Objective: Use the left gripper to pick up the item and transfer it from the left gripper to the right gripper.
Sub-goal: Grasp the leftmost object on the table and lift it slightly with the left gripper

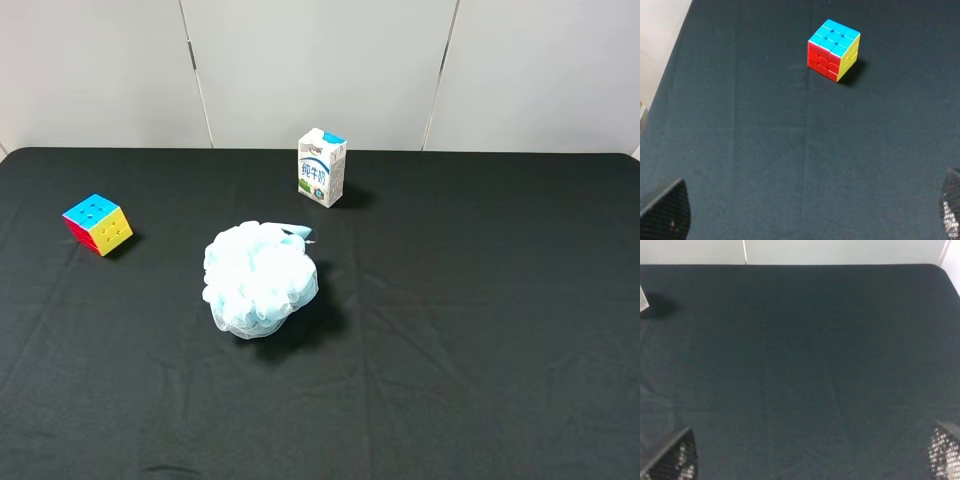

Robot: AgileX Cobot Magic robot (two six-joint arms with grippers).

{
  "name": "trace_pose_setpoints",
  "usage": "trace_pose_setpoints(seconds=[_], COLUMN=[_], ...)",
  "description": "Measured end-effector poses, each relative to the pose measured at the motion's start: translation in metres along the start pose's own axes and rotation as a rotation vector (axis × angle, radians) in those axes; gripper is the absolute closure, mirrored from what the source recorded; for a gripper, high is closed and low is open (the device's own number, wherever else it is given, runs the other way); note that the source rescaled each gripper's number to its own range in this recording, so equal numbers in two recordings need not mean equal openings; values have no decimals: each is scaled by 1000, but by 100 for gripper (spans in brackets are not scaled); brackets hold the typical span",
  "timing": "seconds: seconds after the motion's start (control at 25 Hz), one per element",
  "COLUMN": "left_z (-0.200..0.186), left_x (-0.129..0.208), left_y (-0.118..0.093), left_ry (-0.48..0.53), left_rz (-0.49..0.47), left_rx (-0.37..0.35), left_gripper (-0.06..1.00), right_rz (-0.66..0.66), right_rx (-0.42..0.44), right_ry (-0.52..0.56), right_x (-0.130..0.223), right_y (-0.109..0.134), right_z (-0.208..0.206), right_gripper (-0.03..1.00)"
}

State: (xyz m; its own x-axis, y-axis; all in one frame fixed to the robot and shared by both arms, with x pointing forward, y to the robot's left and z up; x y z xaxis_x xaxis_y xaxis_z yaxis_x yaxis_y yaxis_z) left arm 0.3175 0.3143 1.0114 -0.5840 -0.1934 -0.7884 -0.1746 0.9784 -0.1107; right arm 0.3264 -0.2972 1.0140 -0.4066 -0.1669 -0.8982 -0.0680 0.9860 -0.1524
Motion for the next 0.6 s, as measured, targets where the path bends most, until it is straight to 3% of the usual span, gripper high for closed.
trace_pose_setpoints(seconds=[0.6], left_z=[56], left_x=[-74], left_y=[-17], left_ry=[275], left_rz=[53], left_rx=[-49], left_gripper=[-6], right_rz=[0], right_rx=[0], right_ry=[0], right_x=[0], right_y=[0], right_z=[0], right_gripper=[-3])
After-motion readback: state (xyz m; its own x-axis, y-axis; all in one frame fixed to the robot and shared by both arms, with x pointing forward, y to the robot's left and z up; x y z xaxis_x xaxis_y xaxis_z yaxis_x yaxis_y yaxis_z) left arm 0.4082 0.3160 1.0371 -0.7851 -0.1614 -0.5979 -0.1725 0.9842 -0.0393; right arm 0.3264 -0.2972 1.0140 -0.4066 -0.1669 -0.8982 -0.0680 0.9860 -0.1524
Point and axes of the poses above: a point on each arm's last joint axis where the gripper is mounted, z pointing out along that axis toward the gripper, y along the wrist's bending axis when the last joint is at zero, x = y × z, the point moved 10 cm from there along z, pointing out along that axis toward the gripper, and after that the axes turned 10 degrees about -z, right-handed, at the moved point
